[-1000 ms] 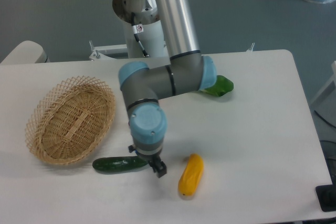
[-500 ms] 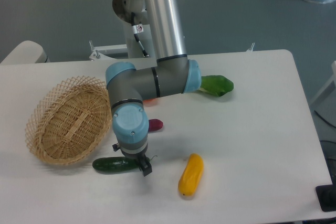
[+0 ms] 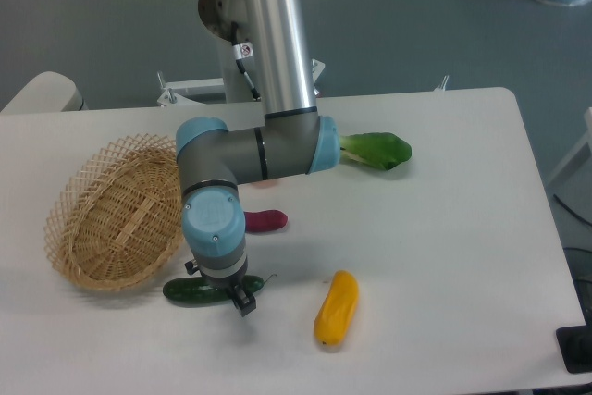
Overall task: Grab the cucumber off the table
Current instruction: 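Lower the gripper onto the cucumber and close on it, then lift the held cucumber and carry it toward the yellow squash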
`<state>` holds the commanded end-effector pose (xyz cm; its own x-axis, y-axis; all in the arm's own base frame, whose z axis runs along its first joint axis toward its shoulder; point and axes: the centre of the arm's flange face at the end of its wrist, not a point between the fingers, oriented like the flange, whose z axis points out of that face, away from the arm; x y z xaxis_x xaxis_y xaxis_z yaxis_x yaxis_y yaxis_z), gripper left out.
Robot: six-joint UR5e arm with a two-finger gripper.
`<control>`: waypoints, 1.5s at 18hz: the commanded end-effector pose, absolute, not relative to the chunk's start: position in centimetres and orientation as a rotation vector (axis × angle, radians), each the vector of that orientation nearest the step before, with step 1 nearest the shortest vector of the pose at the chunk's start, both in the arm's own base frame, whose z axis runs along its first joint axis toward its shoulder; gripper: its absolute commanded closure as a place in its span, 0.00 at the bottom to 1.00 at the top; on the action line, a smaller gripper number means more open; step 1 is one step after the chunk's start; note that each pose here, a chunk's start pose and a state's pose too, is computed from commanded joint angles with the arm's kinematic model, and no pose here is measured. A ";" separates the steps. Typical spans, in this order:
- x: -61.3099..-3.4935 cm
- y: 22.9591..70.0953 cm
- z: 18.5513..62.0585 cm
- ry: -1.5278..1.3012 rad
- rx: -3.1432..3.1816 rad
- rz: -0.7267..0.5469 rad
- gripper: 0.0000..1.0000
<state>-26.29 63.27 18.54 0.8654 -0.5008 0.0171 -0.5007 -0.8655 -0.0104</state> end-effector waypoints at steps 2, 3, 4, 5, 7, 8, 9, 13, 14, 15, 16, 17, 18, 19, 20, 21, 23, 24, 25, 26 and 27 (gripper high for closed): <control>-26.3 63.4 18.6 0.800 -3.026 -0.019 0.69; -26.3 63.5 18.8 0.802 -3.023 -0.016 0.77; -26.5 63.6 19.0 0.797 -3.022 -0.010 0.83; -26.6 63.8 19.2 0.798 -3.018 -0.005 0.85; -27.0 63.8 19.9 0.797 -3.013 0.008 0.86; -27.2 63.8 20.3 0.799 -3.011 0.011 0.86; -27.4 63.9 20.7 0.796 -3.011 0.020 0.91; -28.6 64.0 22.3 0.781 -3.029 -0.005 0.91; -29.4 63.9 22.9 0.767 -3.041 -0.020 0.91; -30.2 64.0 23.7 0.756 -3.048 -0.027 0.91; -31.2 64.0 24.7 0.740 -3.052 -0.029 0.91; -32.3 63.9 25.5 0.721 -3.056 -0.027 0.91; -33.3 63.9 25.9 0.701 -3.057 -0.021 0.91; -34.8 63.6 26.6 0.674 -3.053 -0.004 0.91; -36.3 63.2 27.0 0.644 -3.050 0.007 0.91; -37.8 62.9 27.3 0.621 -3.048 0.017 0.91; -40.8 61.9 27.2 0.636 -3.039 0.028 0.91; -42.4 61.2 27.1 0.651 -3.037 0.033 0.91; -44.1 60.4 27.1 0.657 -3.032 0.039 0.91; -45.7 59.9 26.8 0.669 -3.030 0.042 0.91; -47.0 59.6 26.7 0.682 -3.025 0.053 0.91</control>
